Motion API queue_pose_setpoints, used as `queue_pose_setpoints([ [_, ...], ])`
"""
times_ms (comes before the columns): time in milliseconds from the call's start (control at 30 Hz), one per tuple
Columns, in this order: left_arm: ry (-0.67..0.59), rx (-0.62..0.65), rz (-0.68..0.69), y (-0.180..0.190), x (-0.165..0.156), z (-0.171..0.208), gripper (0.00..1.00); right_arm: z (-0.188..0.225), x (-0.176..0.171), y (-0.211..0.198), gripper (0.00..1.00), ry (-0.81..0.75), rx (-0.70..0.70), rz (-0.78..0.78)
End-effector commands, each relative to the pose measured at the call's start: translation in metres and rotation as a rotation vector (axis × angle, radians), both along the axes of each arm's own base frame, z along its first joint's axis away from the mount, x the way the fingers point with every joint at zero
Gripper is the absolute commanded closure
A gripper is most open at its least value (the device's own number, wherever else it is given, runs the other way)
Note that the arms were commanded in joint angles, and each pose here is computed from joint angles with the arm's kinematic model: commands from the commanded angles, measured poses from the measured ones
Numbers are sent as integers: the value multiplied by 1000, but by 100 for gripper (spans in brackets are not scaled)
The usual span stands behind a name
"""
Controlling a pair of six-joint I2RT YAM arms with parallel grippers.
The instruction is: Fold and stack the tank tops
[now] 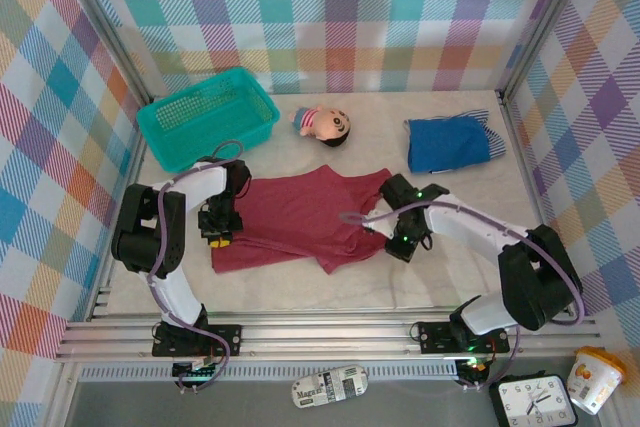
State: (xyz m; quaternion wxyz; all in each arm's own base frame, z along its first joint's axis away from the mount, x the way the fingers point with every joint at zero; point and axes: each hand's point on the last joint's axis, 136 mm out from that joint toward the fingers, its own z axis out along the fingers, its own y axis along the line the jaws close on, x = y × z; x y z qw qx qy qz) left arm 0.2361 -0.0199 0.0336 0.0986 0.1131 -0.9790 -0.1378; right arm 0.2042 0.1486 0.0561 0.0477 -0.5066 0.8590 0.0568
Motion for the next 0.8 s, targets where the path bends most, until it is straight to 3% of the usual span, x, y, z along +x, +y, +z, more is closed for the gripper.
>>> queue_pose_setpoints([
  [0, 7, -6, -3, 5, -1, 9, 87, 4, -12, 5, 93, 150, 62, -34],
  [300, 4, -31, 13, 9, 16, 8, 87, -5, 23, 3, 94, 284, 89, -172],
  [600, 51, -55, 14, 11, 16, -3, 87, -19, 32, -8, 92, 434, 79, -352],
  [700, 67, -65, 6, 9, 18, -7, 87, -19, 44, -7, 87, 433, 93, -398],
  [767, 76, -63, 2, 9, 19, -9, 86, -17, 51, -3, 77, 423, 107, -416],
])
